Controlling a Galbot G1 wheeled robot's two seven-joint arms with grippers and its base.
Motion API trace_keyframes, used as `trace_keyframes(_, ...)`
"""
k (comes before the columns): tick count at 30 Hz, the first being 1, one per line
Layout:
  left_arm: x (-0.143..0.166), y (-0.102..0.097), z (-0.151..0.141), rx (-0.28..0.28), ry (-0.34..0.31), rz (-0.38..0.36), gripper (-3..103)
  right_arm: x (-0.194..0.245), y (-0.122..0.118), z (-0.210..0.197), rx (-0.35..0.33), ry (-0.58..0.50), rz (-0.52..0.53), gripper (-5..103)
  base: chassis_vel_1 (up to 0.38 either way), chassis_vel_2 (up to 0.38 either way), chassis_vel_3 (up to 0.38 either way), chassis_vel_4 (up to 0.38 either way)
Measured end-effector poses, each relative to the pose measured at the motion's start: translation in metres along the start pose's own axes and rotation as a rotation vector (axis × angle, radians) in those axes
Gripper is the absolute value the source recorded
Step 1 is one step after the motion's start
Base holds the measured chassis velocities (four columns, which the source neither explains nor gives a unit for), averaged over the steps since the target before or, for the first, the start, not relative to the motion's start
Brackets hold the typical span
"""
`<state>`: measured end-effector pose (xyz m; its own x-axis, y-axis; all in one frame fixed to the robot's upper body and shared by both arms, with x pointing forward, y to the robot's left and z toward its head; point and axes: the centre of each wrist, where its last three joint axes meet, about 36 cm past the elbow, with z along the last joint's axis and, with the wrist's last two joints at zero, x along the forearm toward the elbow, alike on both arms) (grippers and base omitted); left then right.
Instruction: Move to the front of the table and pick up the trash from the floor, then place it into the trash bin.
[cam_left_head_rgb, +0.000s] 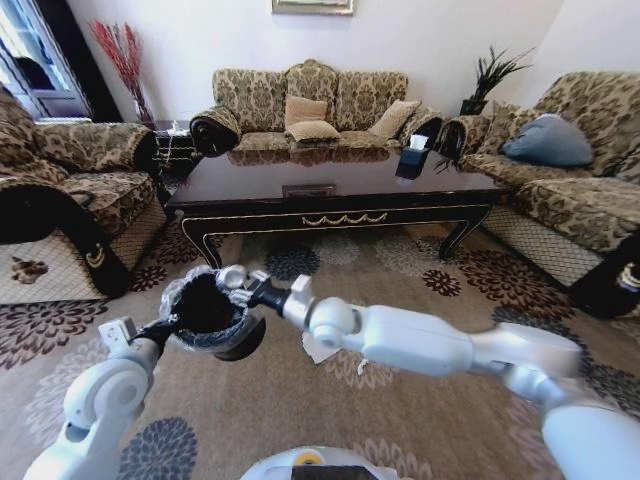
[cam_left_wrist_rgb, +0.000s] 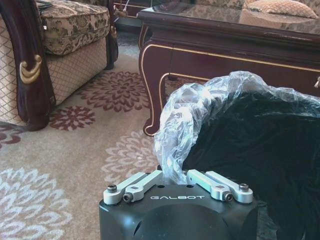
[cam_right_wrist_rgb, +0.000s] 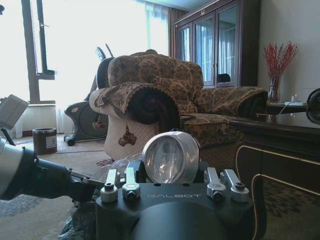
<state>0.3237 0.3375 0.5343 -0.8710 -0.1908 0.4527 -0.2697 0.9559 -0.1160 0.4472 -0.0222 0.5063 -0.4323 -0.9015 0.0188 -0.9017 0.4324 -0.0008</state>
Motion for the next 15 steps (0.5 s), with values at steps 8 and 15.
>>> trace_keyframes(8, -0.0004, -0.0004, -0.0015, 0.003, -0.005, 0.004, 3, -0.0015, -0.0021, 0.0041, 0.015, 0.000, 0.007, 71, 0.000, 0.000, 0.000, 0.000)
trace_keyframes(15, 0.0022, 0.0000, -0.0005, 0.003, -0.004, 0.002, 3, 0.0045, -0.0045, 0.0027, 0.014, -0.009, 0.020, 93, 0.000, 0.000, 0.000, 0.000)
